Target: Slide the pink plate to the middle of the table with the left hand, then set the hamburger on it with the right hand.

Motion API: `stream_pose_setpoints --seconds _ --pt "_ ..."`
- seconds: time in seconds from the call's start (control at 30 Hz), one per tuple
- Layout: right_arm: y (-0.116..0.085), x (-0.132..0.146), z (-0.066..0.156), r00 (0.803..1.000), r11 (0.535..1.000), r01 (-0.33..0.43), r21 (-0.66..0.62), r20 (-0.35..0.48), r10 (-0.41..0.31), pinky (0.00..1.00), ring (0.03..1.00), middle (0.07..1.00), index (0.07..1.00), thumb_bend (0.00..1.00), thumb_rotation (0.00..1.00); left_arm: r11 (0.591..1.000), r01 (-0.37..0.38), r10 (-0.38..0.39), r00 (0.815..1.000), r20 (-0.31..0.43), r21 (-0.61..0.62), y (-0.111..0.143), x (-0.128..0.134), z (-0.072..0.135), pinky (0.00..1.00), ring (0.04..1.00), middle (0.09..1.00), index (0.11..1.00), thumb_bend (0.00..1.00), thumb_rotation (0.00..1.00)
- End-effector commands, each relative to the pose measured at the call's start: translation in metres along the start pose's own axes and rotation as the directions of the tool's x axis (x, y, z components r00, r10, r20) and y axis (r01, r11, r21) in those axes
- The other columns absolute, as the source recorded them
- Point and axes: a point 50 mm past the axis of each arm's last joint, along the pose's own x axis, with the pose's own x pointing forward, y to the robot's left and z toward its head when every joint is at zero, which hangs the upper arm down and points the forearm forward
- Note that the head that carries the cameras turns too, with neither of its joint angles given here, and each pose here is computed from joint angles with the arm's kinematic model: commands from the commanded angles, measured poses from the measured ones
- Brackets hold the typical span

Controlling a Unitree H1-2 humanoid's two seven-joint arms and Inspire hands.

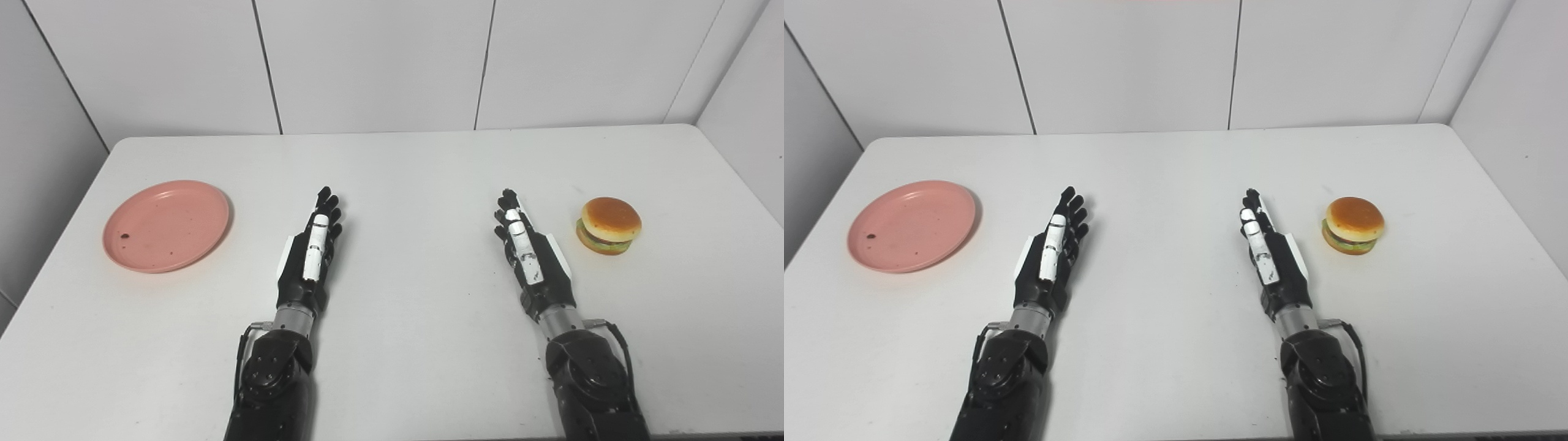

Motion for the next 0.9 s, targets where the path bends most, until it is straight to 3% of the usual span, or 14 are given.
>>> stream_pose_setpoints --seconds 0.0,0.13,0.33,0.87 --pt "0.0027 0.0143 0.0232 0.994 1.000 -0.014 -0.004 0.108 0.014 1.00 1.000 1.000 1.000 0.49 0.94 1.000 -0.001 0.001 1.000 0.010 -0.008 -0.0009 0.0039 0.0043 1.00 1.000 1.000 1.000 0.42 1.00" --pt "0.0032 0.0140 0.0225 0.995 1.000 -0.016 0.003 0.101 0.015 1.00 1.000 1.000 1.000 0.53 0.92 1.000 0.002 -0.001 1.000 0.011 -0.006 -0.0004 0.0042 0.0047 1.00 1.000 1.000 1.000 0.41 1.00" --pt "0.0028 0.0135 0.0227 0.994 1.000 -0.007 -0.014 0.110 0.009 1.00 1.000 1.000 1.000 0.48 0.94 1.000 0.005 -0.005 1.000 0.012 0.010 0.0003 0.0029 0.0041 1.00 1.000 1.000 1.000 0.42 1.00" --pt "0.0039 0.0130 0.0244 0.994 1.000 -0.008 -0.002 0.110 0.008 1.00 1.000 1.000 1.000 0.47 0.92 1.000 0.010 -0.010 1.000 0.010 0.011 -0.0002 0.0019 0.0034 1.00 1.000 1.000 1.000 0.43 1.00"
